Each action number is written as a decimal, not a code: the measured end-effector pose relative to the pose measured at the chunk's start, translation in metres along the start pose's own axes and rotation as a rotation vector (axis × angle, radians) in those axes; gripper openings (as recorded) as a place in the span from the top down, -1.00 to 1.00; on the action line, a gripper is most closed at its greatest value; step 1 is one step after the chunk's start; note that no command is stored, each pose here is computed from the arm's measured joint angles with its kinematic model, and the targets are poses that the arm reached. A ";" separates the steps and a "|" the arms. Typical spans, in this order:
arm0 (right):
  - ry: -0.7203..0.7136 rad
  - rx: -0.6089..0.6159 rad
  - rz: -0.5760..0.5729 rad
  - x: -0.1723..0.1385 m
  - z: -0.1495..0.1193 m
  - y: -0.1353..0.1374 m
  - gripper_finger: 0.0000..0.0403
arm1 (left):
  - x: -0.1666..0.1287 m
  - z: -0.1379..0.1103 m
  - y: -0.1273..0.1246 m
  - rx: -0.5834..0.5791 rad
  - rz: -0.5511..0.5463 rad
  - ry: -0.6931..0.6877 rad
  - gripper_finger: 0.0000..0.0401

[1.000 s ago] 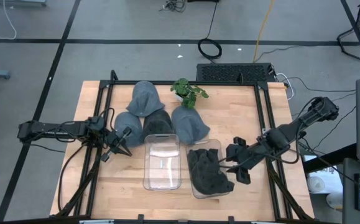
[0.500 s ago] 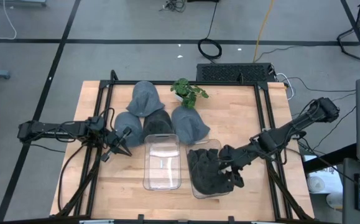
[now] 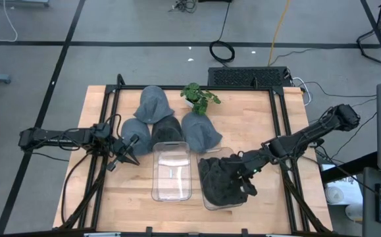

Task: Pick & Place hat
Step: Put the right black cap into the right transparent bin

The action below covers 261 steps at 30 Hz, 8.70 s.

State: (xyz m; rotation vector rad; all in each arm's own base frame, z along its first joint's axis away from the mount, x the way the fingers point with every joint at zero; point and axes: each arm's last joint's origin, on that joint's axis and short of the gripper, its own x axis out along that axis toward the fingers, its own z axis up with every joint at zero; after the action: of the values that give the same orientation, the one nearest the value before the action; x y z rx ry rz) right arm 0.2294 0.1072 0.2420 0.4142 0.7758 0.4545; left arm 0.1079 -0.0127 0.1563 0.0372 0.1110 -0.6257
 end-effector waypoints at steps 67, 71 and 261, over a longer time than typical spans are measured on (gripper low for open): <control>0.546 -0.506 -0.201 0.021 0.111 -0.017 0.97 | 0.000 0.000 0.000 0.000 0.000 0.000 0.87; 0.534 -0.585 -0.343 0.023 0.113 -0.017 0.95 | 0.000 0.000 0.000 0.000 0.000 0.000 0.87; 0.691 -0.171 -0.900 0.016 0.009 -0.082 1.00 | 0.000 0.000 0.000 0.000 0.000 0.000 0.87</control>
State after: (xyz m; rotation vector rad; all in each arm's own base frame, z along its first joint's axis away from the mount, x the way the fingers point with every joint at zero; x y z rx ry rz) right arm 0.2656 0.0461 0.1964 -0.2953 1.4716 -0.2127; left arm 0.1079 -0.0127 0.1561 0.0370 0.1114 -0.6257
